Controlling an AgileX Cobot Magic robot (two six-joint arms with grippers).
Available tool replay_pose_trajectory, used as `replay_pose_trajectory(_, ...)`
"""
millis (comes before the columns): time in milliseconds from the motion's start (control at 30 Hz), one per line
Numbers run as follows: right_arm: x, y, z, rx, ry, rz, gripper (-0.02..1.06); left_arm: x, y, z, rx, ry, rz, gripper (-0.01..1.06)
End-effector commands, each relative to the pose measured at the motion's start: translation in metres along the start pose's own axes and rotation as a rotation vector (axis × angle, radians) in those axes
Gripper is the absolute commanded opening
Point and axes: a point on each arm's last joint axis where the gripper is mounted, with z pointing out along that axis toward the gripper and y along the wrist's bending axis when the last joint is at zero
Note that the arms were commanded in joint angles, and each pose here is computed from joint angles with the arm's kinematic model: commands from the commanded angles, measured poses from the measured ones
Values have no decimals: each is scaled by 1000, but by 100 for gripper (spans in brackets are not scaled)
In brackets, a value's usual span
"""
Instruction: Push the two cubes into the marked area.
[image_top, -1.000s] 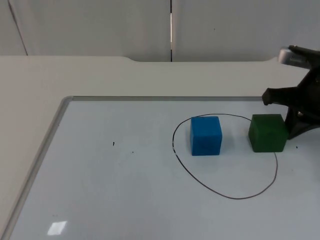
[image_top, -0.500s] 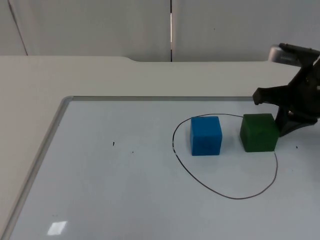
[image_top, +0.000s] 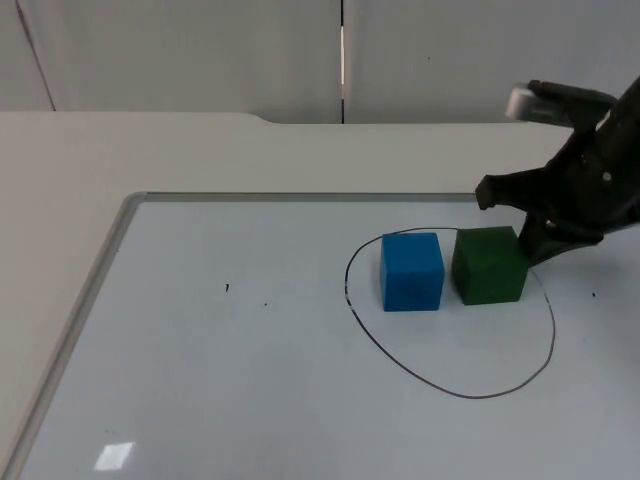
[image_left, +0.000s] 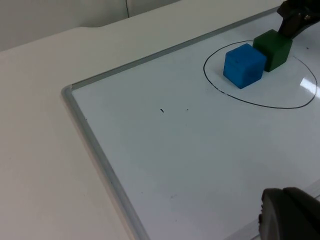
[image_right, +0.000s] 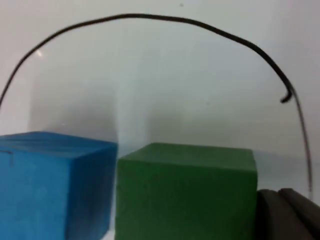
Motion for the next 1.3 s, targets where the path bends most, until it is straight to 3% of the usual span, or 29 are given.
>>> replay_pose_trajectory(0, -2, 4, -1, -4, -23, -18, 0, 2, 0, 0, 0, 4, 1, 0)
replay_pose_trajectory(300, -2, 3, -1, -2, -18, -20, 0, 2, 0, 0, 0, 4, 1, 0)
replay_pose_trajectory(533, 0, 0, -22, 66, 27, -125, 0, 2, 0, 0, 0, 4, 1, 0)
replay_pose_trajectory(667, -6, 4, -55, 86, -40, -150, 0, 2, 0, 0, 0, 4, 1, 0)
replay_pose_trajectory(833, -7, 16, -131, 57, -233, -182, 0, 2, 0, 0, 0, 4, 1, 0)
replay_pose_trajectory(867, -7, 16, -131, 57, -233, -182, 0, 2, 0, 0, 0, 4, 1, 0)
replay_pose_trajectory(1000, 8, 19, -183, 52, -378, -212, 0, 2, 0, 0, 0, 4, 1, 0)
replay_pose_trajectory(1267, 45, 19, -241, 30, -537, -224, 0, 2, 0, 0, 0, 4, 1, 0)
